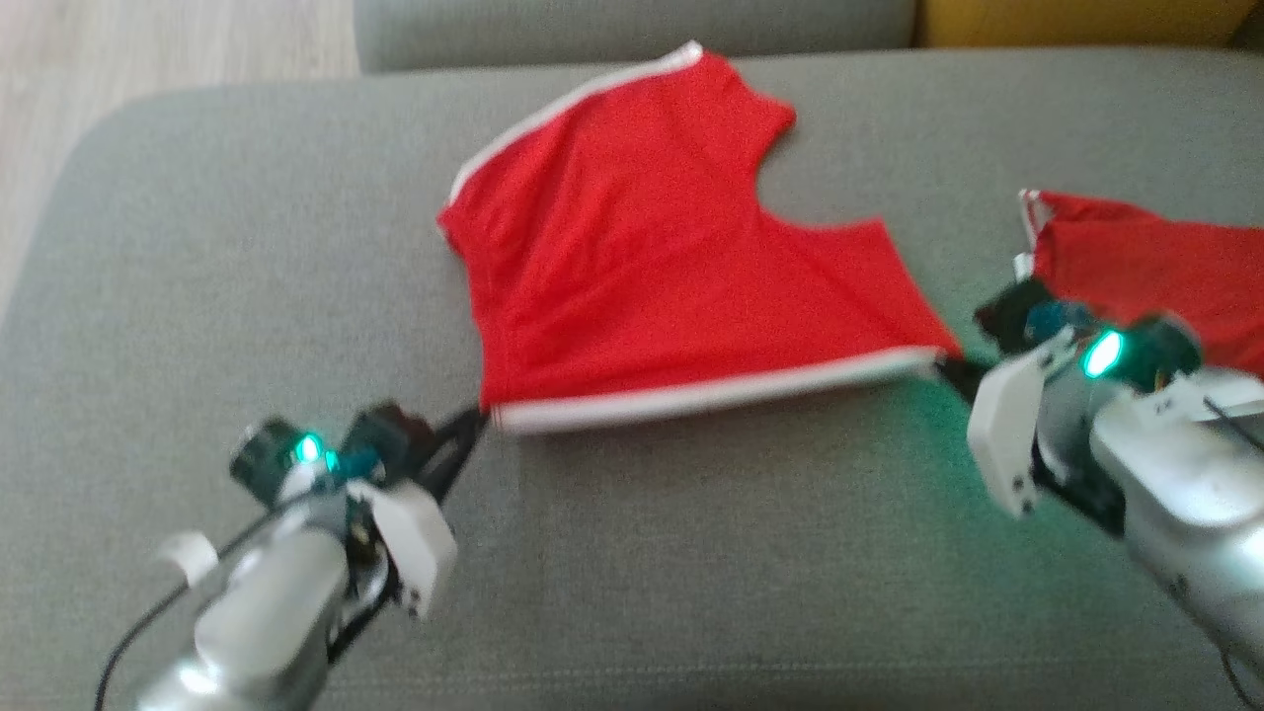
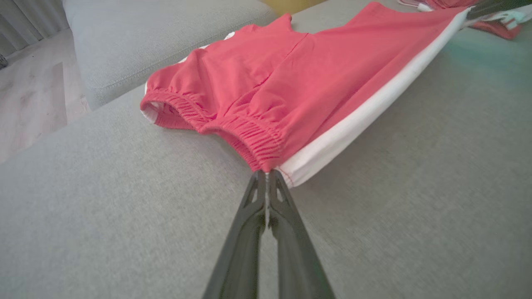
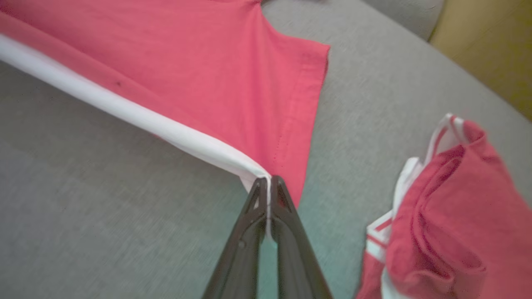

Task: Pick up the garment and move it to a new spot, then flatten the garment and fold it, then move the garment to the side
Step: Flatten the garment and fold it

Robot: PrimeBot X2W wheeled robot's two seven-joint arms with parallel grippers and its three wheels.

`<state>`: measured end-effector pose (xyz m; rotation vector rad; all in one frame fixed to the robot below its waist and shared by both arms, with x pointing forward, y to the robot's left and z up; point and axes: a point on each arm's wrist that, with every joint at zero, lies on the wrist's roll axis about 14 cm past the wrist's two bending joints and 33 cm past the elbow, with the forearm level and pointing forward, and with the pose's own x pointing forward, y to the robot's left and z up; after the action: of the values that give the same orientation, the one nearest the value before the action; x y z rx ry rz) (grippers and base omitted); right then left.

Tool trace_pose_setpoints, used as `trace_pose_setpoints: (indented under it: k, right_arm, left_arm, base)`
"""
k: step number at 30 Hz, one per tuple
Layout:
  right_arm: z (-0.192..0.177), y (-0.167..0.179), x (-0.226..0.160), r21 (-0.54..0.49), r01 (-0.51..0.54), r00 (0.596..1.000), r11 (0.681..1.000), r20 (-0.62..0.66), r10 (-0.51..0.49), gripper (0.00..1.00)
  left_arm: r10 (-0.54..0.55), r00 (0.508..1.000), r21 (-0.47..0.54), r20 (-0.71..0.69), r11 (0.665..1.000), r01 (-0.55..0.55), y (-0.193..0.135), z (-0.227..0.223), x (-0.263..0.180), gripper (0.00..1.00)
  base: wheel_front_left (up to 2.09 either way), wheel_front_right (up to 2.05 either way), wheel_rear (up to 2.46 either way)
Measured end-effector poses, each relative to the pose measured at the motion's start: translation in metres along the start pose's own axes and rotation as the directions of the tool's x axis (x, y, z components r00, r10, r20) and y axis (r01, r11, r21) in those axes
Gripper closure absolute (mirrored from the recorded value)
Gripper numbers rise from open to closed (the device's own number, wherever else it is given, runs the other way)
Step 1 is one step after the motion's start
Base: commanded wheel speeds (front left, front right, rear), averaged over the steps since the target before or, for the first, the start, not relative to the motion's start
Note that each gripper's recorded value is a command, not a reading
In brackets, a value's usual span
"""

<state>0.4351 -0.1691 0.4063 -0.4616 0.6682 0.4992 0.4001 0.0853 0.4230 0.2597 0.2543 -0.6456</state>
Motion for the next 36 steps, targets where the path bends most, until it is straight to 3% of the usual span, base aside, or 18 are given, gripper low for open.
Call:
trace_pose_setpoints:
  k: [5,11,23,29,36]
  right_arm:
    - [-0.029,0.027,-0.031,0.052,-0.085,0.993,0.995,-0.08,0.089,1.0]
    - [-0.039,0.031,-0.069,0.072,-0.124,0.983,0.99,-0.125,0.133,1.0]
    - [-0.064,0.054,-0.109,0.102,-0.22,0.949,0.97,-0.206,0.237,1.0]
    - [-0.035,0.045,-0.109,0.089,-0.219,0.965,0.972,-0.126,0.229,1.0]
    - [0.035,0.017,-0.086,0.055,-0.192,0.981,0.98,0.02,0.191,1.0]
  left_arm:
    - [-0.036,0.999,-0.031,-0.016,0.999,0.036,-0.028,-0.008,-0.022,1.0]
    - [-0.101,0.994,-0.1,-0.039,0.99,0.097,-0.067,-0.018,-0.047,1.0]
    - [-0.137,0.99,-0.164,-0.023,0.978,0.132,-0.097,-0.008,-0.087,1.0]
    - [-0.085,0.996,-0.17,0.041,0.981,0.091,-0.084,0.019,-0.09,1.0]
    - [0.004,0.99,-0.154,0.143,0.988,0.018,-0.04,0.063,-0.071,1.0]
  base:
    - [0.0,0.0,0.0]
    - [0.0,0.0,0.0]
    - [0.0,0.0,0.0]
    - [0.0,0.0,0.0]
    - [0.0,0.0,0.0]
